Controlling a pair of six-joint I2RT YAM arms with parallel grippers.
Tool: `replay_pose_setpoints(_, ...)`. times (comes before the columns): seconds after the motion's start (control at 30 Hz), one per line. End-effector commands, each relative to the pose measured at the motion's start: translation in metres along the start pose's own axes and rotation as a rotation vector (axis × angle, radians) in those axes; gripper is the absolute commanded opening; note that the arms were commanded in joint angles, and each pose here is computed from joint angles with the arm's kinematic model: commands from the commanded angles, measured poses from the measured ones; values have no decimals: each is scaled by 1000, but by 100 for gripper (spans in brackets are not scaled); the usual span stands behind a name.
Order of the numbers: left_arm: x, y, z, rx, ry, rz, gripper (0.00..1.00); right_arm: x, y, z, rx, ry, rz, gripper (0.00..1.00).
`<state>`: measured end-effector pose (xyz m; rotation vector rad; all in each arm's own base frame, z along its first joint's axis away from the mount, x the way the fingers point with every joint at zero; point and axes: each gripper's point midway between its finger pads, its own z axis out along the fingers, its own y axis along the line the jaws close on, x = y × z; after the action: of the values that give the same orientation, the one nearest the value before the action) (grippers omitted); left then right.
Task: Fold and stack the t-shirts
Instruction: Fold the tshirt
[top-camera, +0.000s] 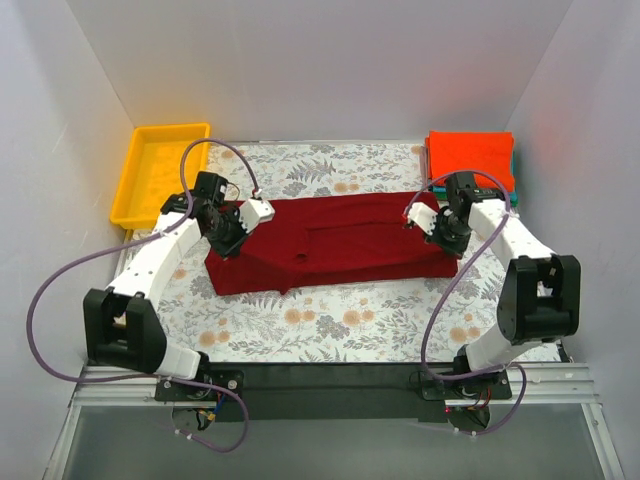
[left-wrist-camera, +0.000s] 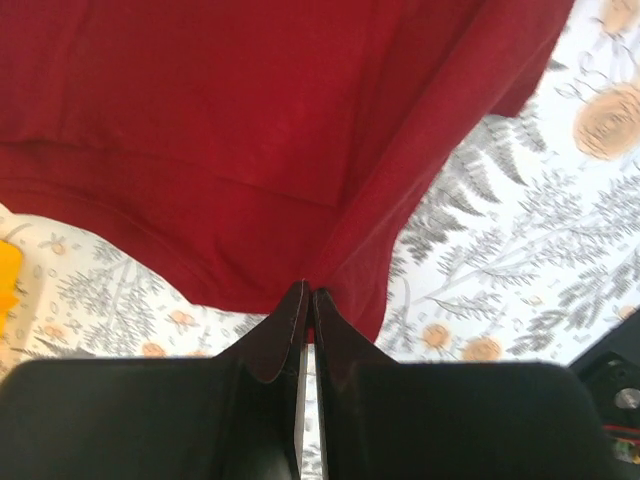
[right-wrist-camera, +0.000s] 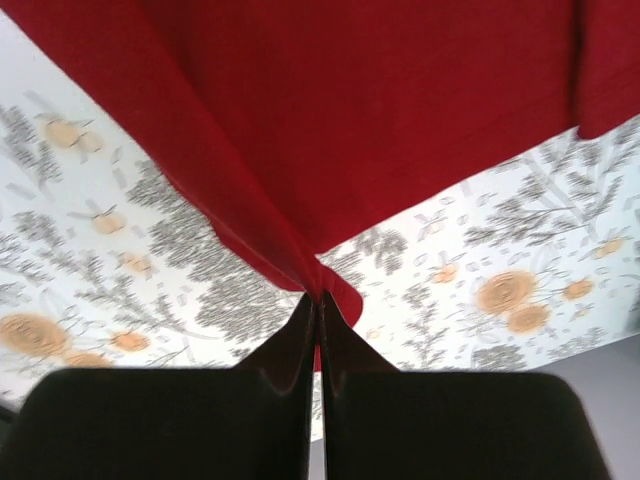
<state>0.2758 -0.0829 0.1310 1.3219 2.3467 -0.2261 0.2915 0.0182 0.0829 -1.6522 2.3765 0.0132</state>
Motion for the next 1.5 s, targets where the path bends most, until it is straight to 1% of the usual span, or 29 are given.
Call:
replay_pose_setpoints(0.0,-27,32,1,-31,-74,24,0,-10,-28,-7,18,-5,-53,1)
replay_pose_setpoints(0.03,-27,39,1,-37,-76,14,0,-9,-31,0,2,8,-50,1)
replay_pose_setpoints(0.07,-32,47,0,-50,-83,23,0,-14,-41,-3,18,2,-55,1)
replay_pose_setpoints(0.2,-38,67,8,-57,-85,14,0,-20,-58,8,10,15,-58,1)
replay_pose_setpoints(0.43,-41,88,31,-51,-75,-6,0,-26,-78,30,-20,26,-50,1)
replay_pose_setpoints(0.8,-41,103,56,-42,-57,-23,0,-27,-93,48,-34,37,-36,1)
replay_pose_setpoints(1.03,-36,114,61,-53,-45,-32,0,-28,-101,55,-40,38,-27,1)
replay_pose_setpoints(1.27,-41,119,59,-58,-51,-32,0,-30,-104,56,-36,35,-28,1)
replay_pose_setpoints(1.4,-35,120,67,-59,-33,-34,0,-30,-106,61,-44,37,-18,1)
replay_pose_setpoints(1.43,-30,119,70,-57,-18,-44,0,-32,-109,61,-35,33,-14,8)
replay_pose_setpoints(1.47,-29,120,72,-61,-16,-51,0,-34,-111,61,-32,30,-3,17)
